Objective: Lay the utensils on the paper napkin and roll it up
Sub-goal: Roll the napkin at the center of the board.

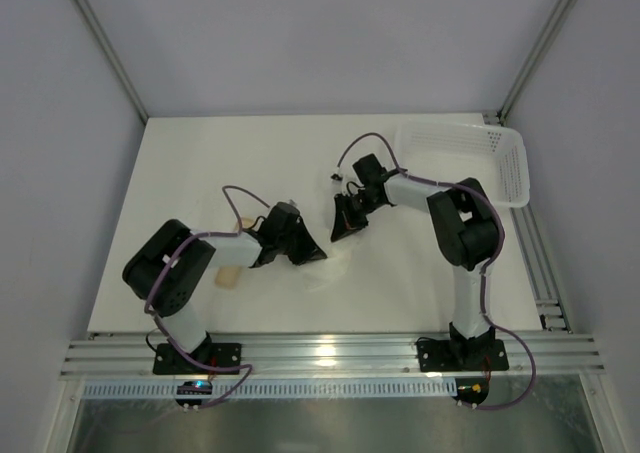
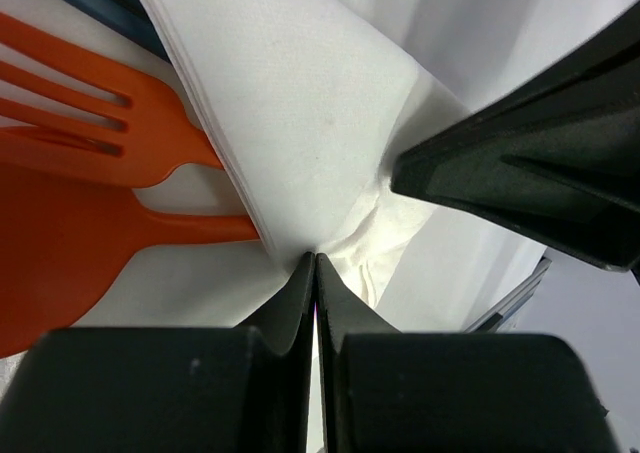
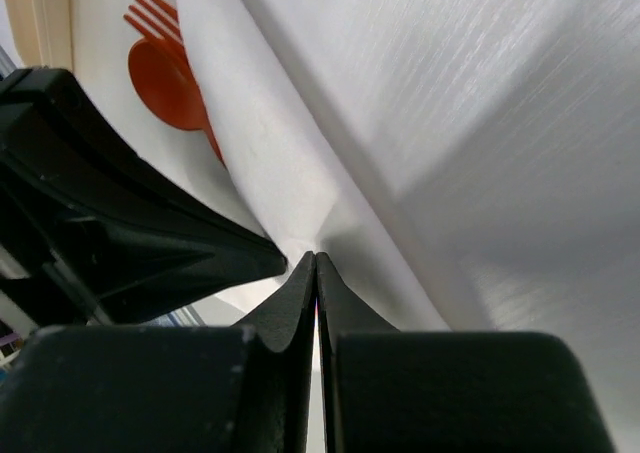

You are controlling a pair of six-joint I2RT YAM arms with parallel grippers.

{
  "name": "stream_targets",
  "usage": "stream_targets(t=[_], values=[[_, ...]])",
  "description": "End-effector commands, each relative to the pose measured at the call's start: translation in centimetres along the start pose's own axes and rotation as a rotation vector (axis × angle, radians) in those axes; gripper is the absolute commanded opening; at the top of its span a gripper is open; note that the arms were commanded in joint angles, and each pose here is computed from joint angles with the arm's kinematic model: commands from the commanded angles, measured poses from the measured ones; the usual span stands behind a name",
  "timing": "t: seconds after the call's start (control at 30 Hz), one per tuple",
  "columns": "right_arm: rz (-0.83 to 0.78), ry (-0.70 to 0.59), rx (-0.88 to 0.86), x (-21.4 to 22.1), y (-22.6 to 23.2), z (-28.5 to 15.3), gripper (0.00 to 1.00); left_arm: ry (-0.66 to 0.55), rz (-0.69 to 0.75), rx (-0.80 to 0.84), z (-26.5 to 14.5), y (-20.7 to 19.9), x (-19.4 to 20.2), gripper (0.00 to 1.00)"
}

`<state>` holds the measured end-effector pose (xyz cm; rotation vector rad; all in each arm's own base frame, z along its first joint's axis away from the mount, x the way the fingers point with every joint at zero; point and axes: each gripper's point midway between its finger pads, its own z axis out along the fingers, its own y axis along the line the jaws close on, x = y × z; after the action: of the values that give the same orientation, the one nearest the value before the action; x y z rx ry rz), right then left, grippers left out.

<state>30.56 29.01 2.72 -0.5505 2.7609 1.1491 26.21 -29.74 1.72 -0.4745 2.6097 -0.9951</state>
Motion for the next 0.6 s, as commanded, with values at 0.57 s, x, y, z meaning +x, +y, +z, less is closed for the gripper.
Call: stream_targets(t=[0.57], values=[[-0.032, 0.005, -0.156, 2.0, 2.5, -1.6, 0.04, 0.011, 0.01, -0.119, -0.3, 2.6, 0.7, 0.0]])
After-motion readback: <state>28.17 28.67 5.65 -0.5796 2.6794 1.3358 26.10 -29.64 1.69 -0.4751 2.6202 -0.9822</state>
